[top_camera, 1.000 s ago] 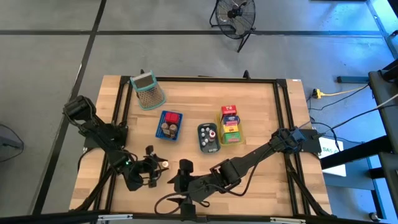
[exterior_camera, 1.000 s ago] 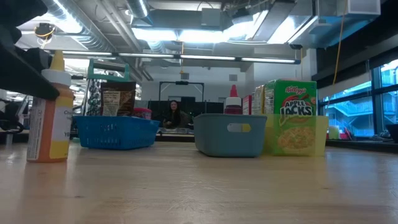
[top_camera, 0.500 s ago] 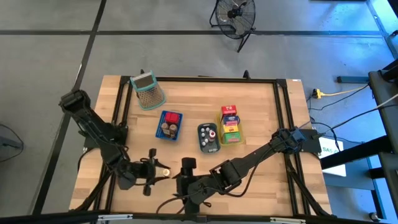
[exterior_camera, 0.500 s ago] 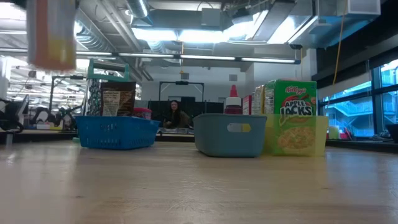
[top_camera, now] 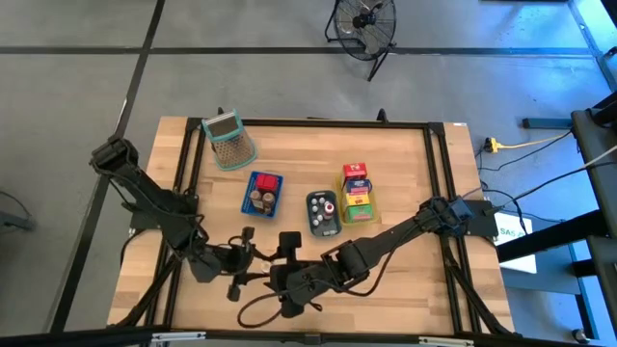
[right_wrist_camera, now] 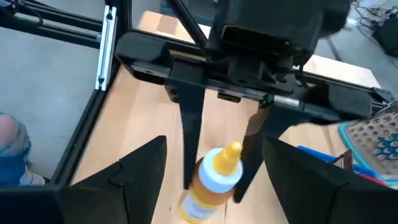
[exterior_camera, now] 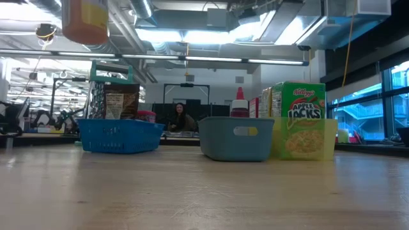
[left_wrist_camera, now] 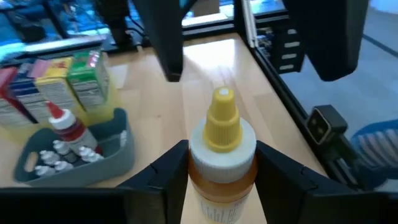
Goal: Pick & Place Kitchen Items
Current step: Put the large yellow food coloring into the green bin
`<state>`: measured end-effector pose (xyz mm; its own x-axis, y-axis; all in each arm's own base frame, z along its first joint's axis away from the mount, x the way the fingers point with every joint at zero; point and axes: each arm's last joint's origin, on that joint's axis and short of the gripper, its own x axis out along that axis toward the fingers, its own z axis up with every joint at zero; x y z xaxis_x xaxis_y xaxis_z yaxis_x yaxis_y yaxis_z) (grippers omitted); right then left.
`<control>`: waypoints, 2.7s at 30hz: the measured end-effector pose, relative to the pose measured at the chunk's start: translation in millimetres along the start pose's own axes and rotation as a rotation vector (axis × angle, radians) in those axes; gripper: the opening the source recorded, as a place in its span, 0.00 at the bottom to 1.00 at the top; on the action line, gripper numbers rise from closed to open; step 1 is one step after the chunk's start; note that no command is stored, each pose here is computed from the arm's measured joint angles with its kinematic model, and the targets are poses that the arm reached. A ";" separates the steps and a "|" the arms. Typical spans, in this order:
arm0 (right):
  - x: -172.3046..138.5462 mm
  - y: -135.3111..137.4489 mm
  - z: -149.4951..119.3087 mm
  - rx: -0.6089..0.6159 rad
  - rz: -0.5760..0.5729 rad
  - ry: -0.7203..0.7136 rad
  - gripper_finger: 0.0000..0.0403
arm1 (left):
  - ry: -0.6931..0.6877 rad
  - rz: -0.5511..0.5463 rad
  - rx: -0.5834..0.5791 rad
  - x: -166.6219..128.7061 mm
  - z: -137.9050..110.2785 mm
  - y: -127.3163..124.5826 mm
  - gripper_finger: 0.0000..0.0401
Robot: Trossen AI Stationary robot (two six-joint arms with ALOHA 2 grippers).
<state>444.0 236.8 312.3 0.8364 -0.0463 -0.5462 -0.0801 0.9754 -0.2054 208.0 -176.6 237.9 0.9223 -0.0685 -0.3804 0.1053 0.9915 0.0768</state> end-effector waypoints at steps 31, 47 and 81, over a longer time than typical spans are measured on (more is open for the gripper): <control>1.6 1.4 -2.2 -0.239 0.231 0.015 0.67 | 0.132 -0.532 -0.336 20.2 20.1 24.8 0.38; 11.9 -3.1 0.4 -0.270 0.329 -0.041 0.67 | 0.113 -0.677 -0.411 25.5 28.2 35.0 0.38; 28.2 -5.0 -6.0 -0.280 0.326 -0.031 0.33 | 0.154 -0.663 -0.416 26.2 24.2 35.5 0.39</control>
<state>464.7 229.3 293.1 0.7586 0.2657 -0.5949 -0.4836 0.8415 -0.2407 244.9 -145.9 253.0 0.6515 -0.6723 -0.3515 0.4382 0.7117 -0.5490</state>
